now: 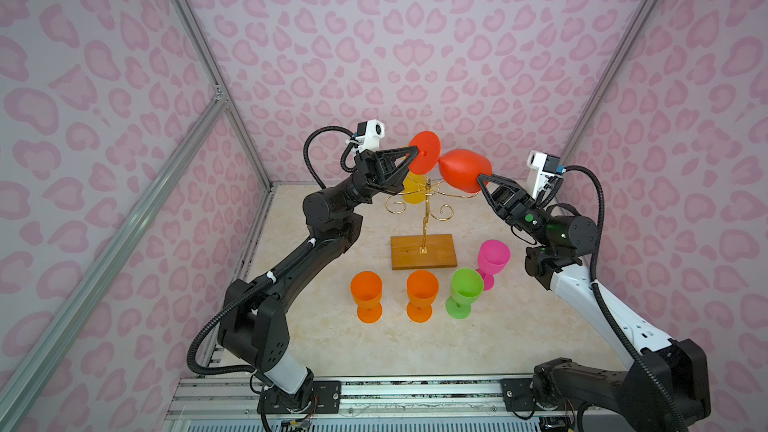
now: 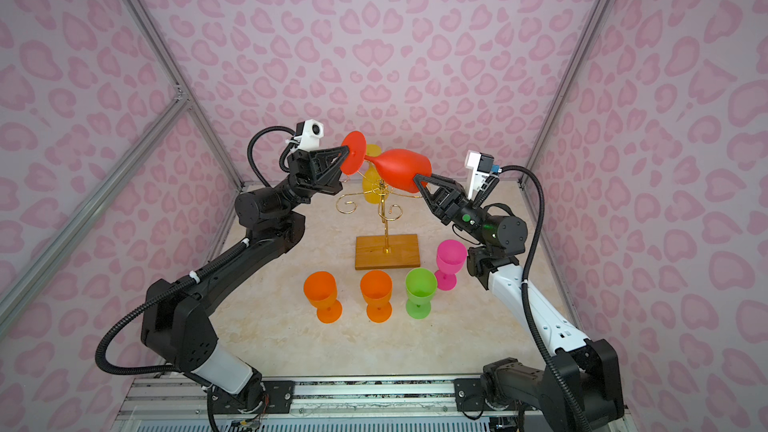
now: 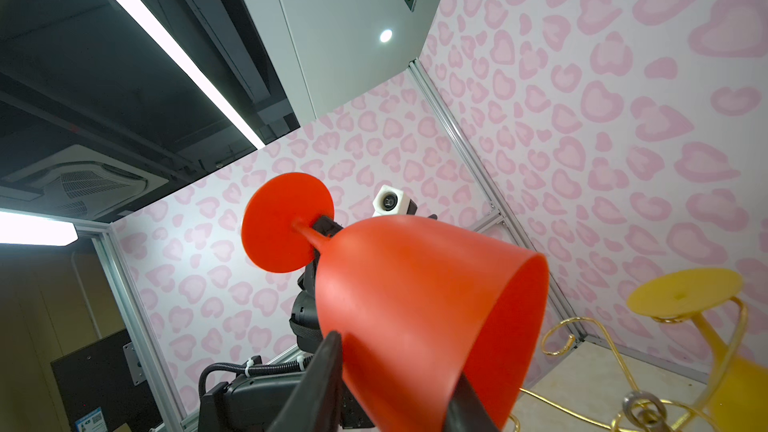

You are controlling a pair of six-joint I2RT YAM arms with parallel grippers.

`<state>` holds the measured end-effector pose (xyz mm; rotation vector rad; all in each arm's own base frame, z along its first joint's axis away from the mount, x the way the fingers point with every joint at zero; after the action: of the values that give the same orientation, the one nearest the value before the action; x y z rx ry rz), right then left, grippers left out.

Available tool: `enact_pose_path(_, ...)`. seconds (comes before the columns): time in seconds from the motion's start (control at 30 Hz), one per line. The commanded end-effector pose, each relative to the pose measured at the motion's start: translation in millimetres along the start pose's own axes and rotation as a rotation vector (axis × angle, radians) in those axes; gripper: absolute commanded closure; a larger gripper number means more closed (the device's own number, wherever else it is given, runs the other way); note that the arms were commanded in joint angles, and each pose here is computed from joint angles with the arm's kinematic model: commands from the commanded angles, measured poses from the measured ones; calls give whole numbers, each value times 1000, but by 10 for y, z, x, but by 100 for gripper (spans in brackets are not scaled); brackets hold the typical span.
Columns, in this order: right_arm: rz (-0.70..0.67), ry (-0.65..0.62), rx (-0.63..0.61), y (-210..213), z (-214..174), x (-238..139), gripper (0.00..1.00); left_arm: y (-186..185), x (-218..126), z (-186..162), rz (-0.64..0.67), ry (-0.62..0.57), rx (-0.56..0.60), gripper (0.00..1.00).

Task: Take the wine glass off the wine glass rack
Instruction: 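Raise the red glass toward the right gripper while the right gripper grasps its bowl, then open the left gripper and pull the red glass away with the right gripper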

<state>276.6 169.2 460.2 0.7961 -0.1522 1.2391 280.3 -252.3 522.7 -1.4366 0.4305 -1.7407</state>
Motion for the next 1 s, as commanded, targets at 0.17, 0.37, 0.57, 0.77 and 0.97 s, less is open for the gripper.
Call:
enact_pose_path(0.17,124,4,-23,176,-14,-13,79,-51,18,-4,-100,11,-33,98)
enact_pose_path(0.37,179,-4,-15,220,0,-11,92,-11,49,10,-114,22,-58,92)
enact_pose_path(0.57,196,-6,-10,222,2,-5,99,22,42,34,-123,18,-69,83)
enact_pose_path(0.77,179,-16,-27,224,52,-11,100,13,40,20,-121,21,-59,71)
enact_pose_path(0.97,113,-27,-92,253,183,-80,100,42,17,-2,-108,23,-43,54)
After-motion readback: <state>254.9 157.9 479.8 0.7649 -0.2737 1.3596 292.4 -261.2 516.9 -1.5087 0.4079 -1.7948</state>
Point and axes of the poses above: each gripper's point midway between its finger pads, its own x axis out along the fingers, its own y axis along the line the jaws close on, z = x × y, the point moved 4 cm from there along -x, back along the fingers, and after that the axes turned 3 degrees about -x, right-handed, at the moved point
